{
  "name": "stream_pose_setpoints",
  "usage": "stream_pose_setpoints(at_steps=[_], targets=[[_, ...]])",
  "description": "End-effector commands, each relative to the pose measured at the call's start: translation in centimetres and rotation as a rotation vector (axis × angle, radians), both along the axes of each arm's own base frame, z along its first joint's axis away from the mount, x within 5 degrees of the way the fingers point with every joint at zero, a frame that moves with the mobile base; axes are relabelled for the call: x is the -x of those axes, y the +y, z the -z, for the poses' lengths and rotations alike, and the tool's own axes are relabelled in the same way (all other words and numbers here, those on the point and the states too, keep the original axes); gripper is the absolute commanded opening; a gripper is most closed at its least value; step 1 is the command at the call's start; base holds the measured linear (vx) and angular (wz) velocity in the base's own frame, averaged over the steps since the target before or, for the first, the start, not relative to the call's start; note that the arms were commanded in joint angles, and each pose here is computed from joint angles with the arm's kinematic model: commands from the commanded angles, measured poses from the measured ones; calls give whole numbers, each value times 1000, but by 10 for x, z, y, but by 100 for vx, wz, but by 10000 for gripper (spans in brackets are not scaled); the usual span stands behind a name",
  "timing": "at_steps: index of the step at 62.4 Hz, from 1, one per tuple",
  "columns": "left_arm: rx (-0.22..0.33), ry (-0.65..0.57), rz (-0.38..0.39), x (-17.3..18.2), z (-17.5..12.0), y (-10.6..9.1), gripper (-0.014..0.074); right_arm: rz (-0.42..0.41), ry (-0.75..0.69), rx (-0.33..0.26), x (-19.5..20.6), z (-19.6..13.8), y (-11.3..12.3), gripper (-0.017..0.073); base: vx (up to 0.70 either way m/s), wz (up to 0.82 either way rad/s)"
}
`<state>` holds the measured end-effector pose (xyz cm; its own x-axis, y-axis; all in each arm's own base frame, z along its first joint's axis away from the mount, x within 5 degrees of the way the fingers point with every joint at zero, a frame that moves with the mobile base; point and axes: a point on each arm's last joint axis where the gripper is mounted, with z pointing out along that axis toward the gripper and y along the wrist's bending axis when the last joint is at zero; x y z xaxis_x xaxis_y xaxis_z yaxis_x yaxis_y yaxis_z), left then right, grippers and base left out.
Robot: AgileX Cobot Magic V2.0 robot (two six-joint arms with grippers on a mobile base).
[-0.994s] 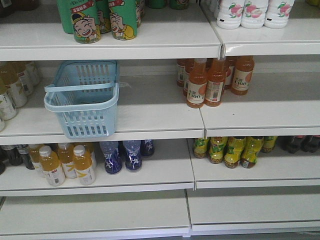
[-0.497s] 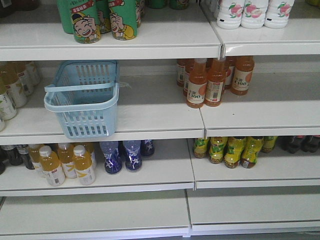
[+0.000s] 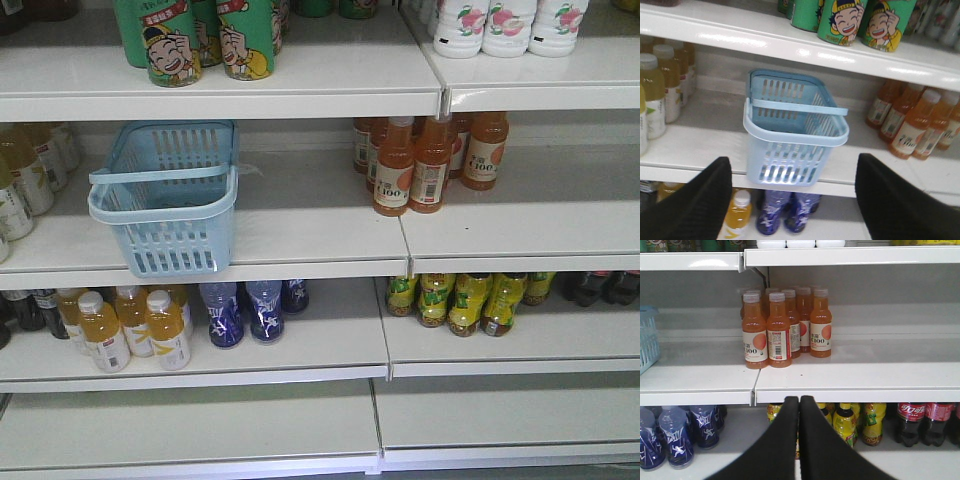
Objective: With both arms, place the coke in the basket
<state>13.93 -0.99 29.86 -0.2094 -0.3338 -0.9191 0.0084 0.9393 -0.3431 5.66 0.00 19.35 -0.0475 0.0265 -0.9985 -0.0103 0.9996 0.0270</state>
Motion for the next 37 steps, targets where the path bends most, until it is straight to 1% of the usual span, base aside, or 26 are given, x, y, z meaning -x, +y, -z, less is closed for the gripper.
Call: stream_pose_setpoints(at_steps=[1, 5, 8, 11, 15, 20, 22, 27, 37], targets=[[179, -92, -62, -4, -16, 3, 505, -5, -65, 3, 0, -1, 1, -10, 0, 0], [263, -77, -82, -7, -14, 4, 505, -5, -65, 3, 0, -1, 1, -10, 0, 0], [315, -66, -95, -10, -13, 4, 505, -5, -65, 3, 0, -1, 1, -10, 0, 0], [356, -50, -105, -12, -11, 4, 505, -5, -65, 3, 0, -1, 1, -10, 0, 0], [428, -19, -123, -17, -7, 4, 505, -5, -65, 3, 0, -1, 1, -10, 0, 0], [503, 19, -144, -23, -3, 3, 505, -5, -65, 3, 0, -1, 1, -10, 0, 0], [522, 33, -152, -26, -1, 3, 505, -5, -65, 3, 0, -1, 1, -10, 0, 0], [547, 59, -167, -34, 1, 3, 505, -5, -65, 3, 0, -1, 1, -10, 0, 0], [554, 118, -177, -57, 2, 1, 505, -5, -65, 3, 0, -1, 1, -10, 0, 0]])
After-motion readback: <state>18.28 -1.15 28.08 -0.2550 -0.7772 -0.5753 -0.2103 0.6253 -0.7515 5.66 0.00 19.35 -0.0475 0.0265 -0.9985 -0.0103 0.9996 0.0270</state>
